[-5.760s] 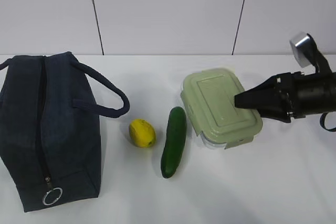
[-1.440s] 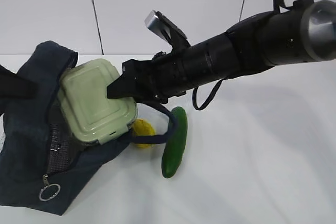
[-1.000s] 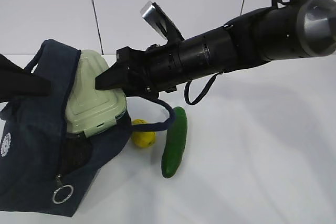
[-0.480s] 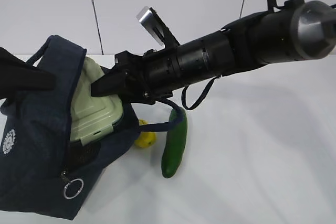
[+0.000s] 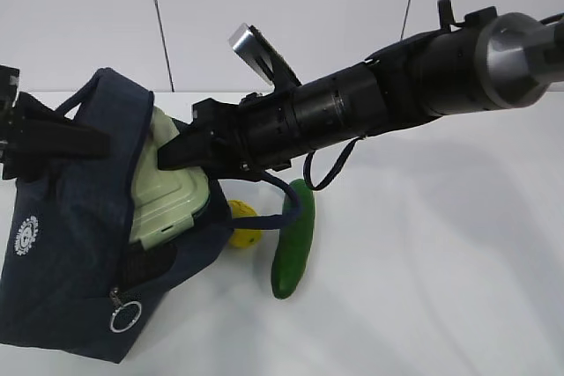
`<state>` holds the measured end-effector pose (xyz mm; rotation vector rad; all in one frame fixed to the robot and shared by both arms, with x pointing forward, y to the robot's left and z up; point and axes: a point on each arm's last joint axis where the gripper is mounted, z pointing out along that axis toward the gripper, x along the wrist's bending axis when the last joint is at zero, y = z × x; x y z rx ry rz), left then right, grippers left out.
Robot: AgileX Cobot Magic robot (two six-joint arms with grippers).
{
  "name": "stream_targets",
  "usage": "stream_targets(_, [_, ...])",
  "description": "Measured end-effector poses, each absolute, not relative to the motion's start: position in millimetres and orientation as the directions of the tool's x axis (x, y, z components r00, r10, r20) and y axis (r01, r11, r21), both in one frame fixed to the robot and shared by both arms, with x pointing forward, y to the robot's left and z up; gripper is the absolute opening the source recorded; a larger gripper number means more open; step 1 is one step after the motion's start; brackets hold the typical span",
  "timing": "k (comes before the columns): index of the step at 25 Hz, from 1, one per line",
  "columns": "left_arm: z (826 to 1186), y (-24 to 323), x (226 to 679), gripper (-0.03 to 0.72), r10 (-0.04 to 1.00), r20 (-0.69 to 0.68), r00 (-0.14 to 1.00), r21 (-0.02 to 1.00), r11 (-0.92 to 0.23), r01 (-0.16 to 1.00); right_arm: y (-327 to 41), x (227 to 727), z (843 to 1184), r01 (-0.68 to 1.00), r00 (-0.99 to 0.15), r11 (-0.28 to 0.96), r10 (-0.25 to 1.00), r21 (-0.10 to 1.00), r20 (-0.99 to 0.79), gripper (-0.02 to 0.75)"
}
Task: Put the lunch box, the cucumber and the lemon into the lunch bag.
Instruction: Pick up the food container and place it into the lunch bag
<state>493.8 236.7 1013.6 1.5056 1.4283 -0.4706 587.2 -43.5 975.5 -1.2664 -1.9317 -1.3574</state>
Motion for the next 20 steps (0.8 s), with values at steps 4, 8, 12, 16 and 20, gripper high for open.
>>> stream_targets(4, [1008, 236, 498, 0.01, 0.519, -0.823, 0.231, 0.358, 0.156, 0.921, -44, 588, 975, 0.863, -0.484, 0.092, 0.427, 0.496, 0.764, 0.358])
stream_targets(8, [1007, 235, 499, 0.01, 0.498, -0.834, 0.239, 0.357, 0.156, 0.921, -43, 588, 975, 0.861, -0.488, 0.093, 0.43, 0.501, 0.76, 0.358])
stream_targets(12, [1007, 234, 499, 0.01, 0.493, -0.835, 0.245, 0.36, 0.153, 0.92, -42, 587, 975, 0.859, -0.491, 0.094, 0.432, 0.504, 0.756, 0.358])
stream_targets(16, [1007, 234, 499, 0.01, 0.49, -0.836, 0.246, 0.36, 0.152, 0.921, -36, 586, 972, 0.858, -0.493, 0.098, 0.436, 0.505, 0.753, 0.358])
stream_targets(20, [1007, 234, 499, 0.01, 0.486, -0.838, 0.247, 0.359, 0.149, 0.921, -33, 586, 963, 0.865, -0.484, 0.108, 0.439, 0.49, 0.757, 0.358])
